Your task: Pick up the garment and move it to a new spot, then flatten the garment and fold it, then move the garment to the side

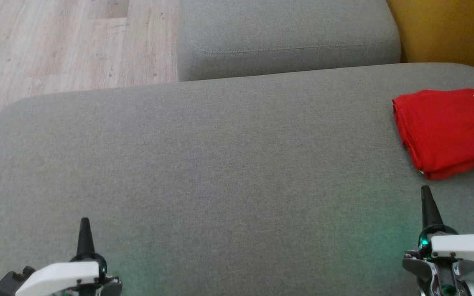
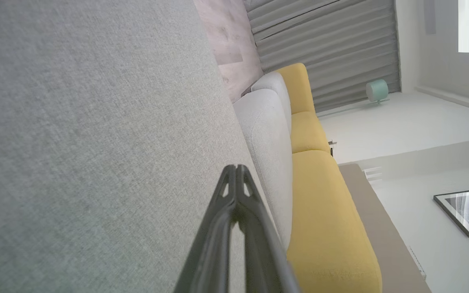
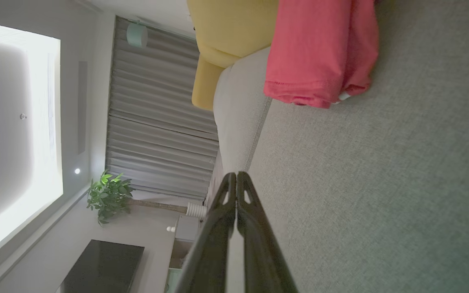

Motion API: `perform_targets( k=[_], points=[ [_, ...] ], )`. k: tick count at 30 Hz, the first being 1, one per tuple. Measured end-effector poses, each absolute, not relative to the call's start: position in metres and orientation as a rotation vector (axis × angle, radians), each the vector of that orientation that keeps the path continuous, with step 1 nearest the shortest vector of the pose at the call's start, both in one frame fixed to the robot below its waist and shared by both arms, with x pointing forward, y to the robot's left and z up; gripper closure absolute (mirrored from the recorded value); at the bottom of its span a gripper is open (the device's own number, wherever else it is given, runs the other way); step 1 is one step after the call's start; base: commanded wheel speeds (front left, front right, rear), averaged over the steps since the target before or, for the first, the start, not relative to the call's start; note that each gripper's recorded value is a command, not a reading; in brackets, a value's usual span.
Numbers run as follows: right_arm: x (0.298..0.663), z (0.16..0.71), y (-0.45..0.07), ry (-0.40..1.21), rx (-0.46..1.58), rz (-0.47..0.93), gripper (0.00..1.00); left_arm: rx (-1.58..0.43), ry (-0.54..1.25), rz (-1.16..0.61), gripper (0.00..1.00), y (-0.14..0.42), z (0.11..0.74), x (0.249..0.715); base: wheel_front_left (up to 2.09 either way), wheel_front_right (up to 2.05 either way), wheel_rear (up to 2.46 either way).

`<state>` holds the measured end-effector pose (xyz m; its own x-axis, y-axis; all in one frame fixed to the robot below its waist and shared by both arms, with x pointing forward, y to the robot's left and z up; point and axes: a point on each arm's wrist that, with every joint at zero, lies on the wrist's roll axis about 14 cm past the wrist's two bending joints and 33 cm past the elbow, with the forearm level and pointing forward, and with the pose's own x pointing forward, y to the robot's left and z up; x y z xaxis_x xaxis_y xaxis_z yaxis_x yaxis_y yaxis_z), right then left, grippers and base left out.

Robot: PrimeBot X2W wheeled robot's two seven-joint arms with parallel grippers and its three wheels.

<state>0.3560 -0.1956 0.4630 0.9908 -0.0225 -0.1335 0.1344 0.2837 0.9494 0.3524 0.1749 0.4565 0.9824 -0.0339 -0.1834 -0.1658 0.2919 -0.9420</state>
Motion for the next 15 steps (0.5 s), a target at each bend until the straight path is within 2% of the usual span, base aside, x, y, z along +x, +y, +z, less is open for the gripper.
perform_targets(
  k=[15],
  points=[
    [0.364,0.468,-0.201,0.079,1.462,-0.107,1.0,-1.457,0.138,0.073,1.0,0.181,0.467,0.365,0.0,0.0,0.0]
  ],
)
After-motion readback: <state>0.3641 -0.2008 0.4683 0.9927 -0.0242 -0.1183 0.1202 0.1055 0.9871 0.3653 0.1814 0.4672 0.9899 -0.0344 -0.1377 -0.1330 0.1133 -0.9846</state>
